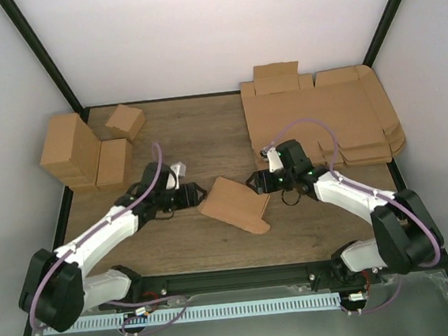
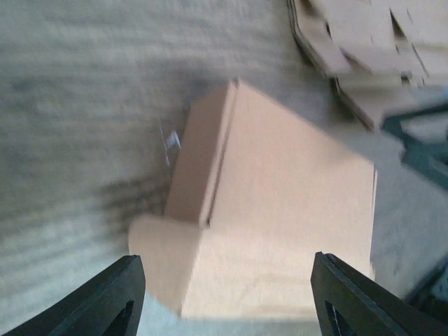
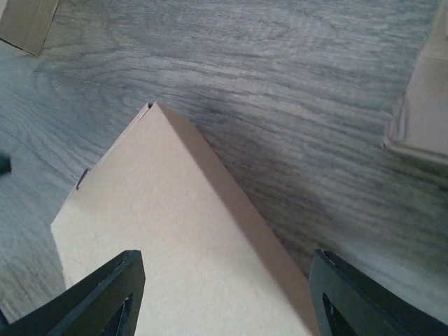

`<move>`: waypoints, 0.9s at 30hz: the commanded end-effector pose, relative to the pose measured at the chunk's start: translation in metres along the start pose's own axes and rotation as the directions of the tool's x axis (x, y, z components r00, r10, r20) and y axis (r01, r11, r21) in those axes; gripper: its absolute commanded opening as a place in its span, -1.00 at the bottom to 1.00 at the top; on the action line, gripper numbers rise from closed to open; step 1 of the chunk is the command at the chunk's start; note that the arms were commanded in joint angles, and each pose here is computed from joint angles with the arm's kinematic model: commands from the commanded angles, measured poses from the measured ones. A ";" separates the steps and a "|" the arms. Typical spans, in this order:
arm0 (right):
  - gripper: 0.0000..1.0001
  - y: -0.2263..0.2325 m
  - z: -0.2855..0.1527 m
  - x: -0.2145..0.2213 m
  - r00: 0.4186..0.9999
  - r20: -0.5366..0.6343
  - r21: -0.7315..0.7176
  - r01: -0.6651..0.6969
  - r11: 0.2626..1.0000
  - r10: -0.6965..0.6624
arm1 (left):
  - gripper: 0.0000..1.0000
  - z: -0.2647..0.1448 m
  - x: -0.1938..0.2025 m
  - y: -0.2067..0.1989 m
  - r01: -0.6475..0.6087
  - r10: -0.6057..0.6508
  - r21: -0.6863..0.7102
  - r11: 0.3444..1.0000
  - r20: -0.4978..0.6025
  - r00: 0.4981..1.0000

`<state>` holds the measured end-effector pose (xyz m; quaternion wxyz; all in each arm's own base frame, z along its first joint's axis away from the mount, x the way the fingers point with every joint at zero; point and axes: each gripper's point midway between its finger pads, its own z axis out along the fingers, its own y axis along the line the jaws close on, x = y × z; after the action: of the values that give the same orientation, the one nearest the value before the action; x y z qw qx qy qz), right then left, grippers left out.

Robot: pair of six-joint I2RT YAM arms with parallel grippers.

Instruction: Fold the paper box

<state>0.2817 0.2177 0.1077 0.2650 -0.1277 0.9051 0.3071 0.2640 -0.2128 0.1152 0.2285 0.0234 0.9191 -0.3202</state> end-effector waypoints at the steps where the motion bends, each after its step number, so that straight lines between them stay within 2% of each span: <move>1: 0.36 0.013 0.010 -0.035 0.995 0.037 -0.057 0.100 0.993 -0.098 | 0.29 -0.005 0.047 -0.023 0.067 -0.051 0.150 0.986 -0.111 0.992; 5: 0.36 0.022 0.027 -0.035 0.993 -0.016 -0.138 0.116 0.984 -0.119 | 0.19 -0.006 0.078 -0.049 0.101 -0.064 0.232 0.967 -0.165 0.984; 10: 0.44 0.029 0.037 -0.020 0.988 -0.071 -0.222 0.117 0.968 -0.135 | -0.01 -0.007 0.095 -0.064 0.120 -0.075 0.265 0.957 -0.174 0.982; 16: 0.09 0.022 0.050 -0.008 0.986 -0.101 -0.236 0.108 0.966 -0.135 | -0.08 -0.004 0.107 -0.054 0.127 -0.080 0.241 0.962 -0.192 0.978; 27: -0.22 -0.001 0.051 -0.003 0.990 -0.114 -0.276 0.044 0.960 -0.078 | -0.09 -0.008 0.098 -0.056 0.095 -0.058 0.221 0.971 -0.171 0.984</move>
<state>0.3010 0.2511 0.0687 0.1880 -0.2023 0.8785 0.3898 0.1565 -0.2594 0.0992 0.1196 0.0316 0.8950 -0.4285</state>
